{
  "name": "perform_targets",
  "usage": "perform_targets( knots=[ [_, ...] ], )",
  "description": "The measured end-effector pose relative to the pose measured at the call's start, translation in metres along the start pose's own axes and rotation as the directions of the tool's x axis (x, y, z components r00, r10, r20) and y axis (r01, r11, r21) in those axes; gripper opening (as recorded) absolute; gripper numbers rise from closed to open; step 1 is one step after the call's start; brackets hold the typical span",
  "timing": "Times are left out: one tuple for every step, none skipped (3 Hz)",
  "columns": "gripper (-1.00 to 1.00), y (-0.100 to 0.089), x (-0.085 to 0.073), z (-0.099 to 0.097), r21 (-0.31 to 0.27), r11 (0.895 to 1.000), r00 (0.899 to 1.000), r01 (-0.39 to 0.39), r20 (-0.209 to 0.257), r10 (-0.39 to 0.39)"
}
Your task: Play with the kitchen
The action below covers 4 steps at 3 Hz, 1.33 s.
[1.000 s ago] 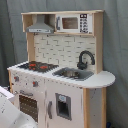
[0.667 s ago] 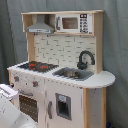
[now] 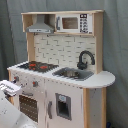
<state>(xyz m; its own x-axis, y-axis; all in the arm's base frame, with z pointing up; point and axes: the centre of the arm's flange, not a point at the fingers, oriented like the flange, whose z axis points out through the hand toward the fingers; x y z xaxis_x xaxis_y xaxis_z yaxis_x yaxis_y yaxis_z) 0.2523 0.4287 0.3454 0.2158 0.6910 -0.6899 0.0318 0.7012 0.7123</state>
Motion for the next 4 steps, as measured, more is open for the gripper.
perform_targets(
  knots=[
    [1.00,-0.008,-0.012,0.010,-0.006,1.000,1.000,0.010,-0.016,-0.010],
    [1.00,-0.017,-0.024,0.021,-0.009,1.000,0.999,0.016,-0.035,-0.017],
    [1.00,-0.031,-0.033,0.033,-0.002,1.000,0.997,0.029,-0.067,-0.029],
    [1.00,-0.046,-0.039,0.043,0.004,1.000,0.995,0.020,-0.094,-0.020]
  ],
)
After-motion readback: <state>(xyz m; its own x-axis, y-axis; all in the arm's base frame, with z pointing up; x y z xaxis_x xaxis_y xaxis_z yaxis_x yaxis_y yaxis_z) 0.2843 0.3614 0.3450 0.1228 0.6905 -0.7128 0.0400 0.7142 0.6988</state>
